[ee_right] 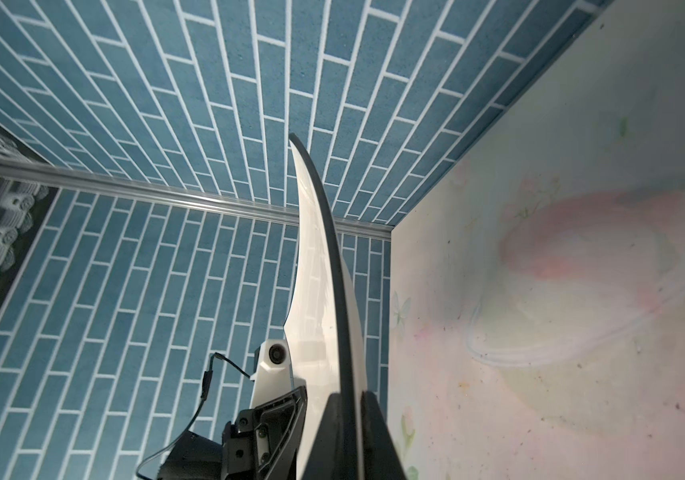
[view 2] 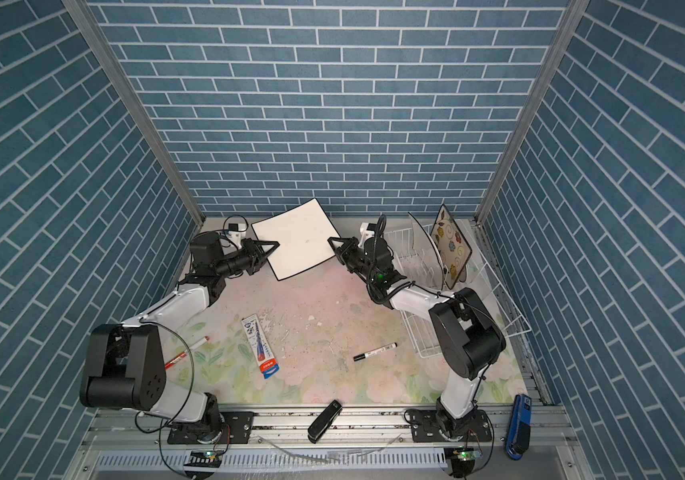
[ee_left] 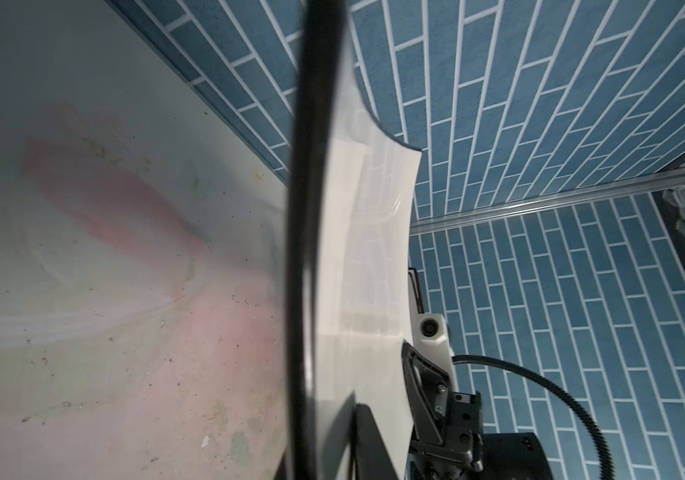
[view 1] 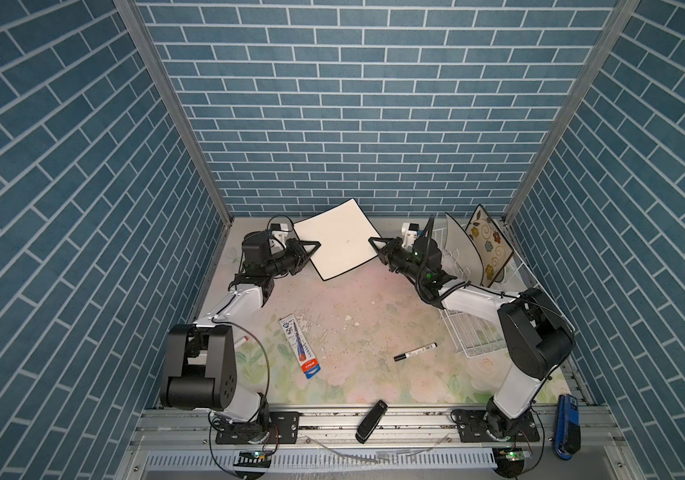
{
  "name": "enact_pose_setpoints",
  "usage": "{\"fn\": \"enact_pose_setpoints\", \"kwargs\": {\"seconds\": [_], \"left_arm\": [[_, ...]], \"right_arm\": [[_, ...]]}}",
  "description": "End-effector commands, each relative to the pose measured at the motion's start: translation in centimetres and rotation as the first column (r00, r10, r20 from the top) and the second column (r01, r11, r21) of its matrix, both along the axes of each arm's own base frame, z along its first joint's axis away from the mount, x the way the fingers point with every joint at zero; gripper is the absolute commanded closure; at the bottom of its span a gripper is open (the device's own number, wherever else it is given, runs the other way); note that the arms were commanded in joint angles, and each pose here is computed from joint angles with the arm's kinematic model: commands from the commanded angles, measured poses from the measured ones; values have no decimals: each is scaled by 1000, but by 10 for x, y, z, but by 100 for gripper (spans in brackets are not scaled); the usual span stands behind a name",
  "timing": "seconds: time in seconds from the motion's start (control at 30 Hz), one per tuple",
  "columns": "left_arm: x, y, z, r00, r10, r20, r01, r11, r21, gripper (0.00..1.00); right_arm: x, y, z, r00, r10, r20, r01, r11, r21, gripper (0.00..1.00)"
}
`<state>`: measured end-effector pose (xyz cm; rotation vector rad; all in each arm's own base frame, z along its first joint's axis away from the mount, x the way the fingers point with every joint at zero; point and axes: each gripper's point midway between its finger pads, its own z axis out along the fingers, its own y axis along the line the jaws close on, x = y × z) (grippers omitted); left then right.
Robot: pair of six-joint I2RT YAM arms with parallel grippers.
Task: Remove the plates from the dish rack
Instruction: 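Grasp the white plate's edge with the left gripper while the right gripper holds it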
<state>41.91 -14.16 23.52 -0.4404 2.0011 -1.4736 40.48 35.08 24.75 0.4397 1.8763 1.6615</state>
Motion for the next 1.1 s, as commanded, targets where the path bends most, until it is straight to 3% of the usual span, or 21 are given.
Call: {"fn": "enact_pose_setpoints", "kwargs": {"seconds": [0.0,0.03,0.13,0.2,0.5,0.57,0.83,1.07], "left_arm": [[-1,-2,11,997,-15,73,13,999,34,100],[-1,-2,12,997,-18,75,16,999,33,100],[0,-1,14,997,-7,74,5,1000,29,100],[0,0,20,996,4,88,-6,1000,20,100],[-4,2,73,984,25,177,-3,993,-119,100],[-6,6,80,980,45,191,-22,992,-123,100],[-8,28,97,970,109,217,-77,986,-149,100],[-7,57,88,961,188,200,-161,976,-145,100]], "right_arm": [[-16,7,111,967,48,249,-105,970,219,100],[-17,8,112,965,54,255,-114,968,223,100],[-17,8,114,961,54,269,-124,961,249,59],[-17,7,111,964,51,260,-122,957,263,45],[-19,-2,97,976,24,217,-80,965,250,7],[-19,-3,94,978,20,208,-73,966,249,1],[-21,-9,77,987,5,159,-42,971,234,1],[-22,-9,76,989,22,147,-55,973,225,1]]}}
